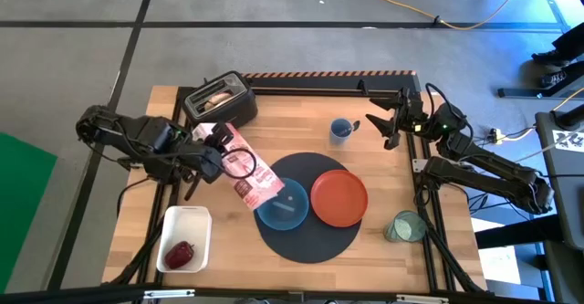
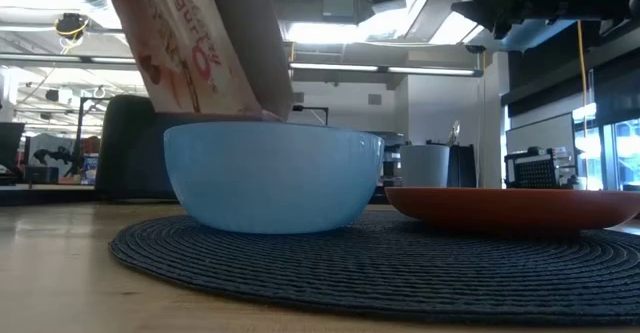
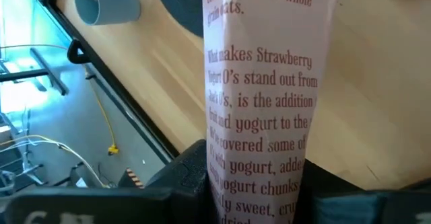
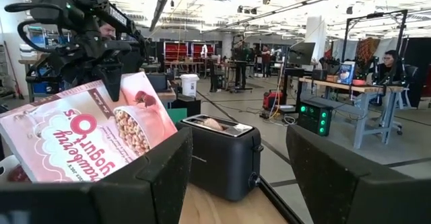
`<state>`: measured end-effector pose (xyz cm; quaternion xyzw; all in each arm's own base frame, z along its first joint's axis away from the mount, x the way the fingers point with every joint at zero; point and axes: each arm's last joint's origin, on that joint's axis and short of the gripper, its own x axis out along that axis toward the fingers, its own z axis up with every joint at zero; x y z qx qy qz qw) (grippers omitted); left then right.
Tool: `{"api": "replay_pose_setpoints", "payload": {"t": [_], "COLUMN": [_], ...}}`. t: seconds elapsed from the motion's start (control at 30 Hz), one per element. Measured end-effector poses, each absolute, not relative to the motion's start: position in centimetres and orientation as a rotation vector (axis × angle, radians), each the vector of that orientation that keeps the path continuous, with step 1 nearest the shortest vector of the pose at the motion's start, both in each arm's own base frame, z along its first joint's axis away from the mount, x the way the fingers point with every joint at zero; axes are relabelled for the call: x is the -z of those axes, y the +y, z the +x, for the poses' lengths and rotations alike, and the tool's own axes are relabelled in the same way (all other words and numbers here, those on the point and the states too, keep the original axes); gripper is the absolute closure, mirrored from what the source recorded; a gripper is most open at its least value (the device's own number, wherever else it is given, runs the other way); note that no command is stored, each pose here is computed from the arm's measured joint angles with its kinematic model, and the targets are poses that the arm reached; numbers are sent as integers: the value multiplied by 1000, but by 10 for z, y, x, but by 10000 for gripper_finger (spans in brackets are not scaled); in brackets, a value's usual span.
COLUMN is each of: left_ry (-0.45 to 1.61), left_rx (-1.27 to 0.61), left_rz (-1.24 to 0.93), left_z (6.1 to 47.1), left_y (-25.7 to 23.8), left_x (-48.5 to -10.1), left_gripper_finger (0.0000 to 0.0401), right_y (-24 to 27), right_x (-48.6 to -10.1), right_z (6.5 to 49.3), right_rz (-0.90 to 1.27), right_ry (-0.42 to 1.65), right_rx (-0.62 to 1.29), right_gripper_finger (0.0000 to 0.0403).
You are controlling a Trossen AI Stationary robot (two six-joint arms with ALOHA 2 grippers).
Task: Arrange a breakfast setting
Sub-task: Pour the cereal from the box on the blue bowl
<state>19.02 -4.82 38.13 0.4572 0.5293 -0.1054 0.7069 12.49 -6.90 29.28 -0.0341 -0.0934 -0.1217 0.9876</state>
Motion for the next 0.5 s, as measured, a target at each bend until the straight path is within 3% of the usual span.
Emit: {"api": "replay_pose_setpoints", "payload": {"t": [0.5], "left_ry": [1188], "left_rx": [316], "left_rz": [1307], "left_z": [200], "left_y": [-64], "left_x": [-374], "left_gripper_finger": [301], "right_y": [-71], "right_x": [-289], "right_z": [125], "right_rz": [-71], "right_ry": [-148], "right_rx": [305], "right_gripper_finger": [171]}}
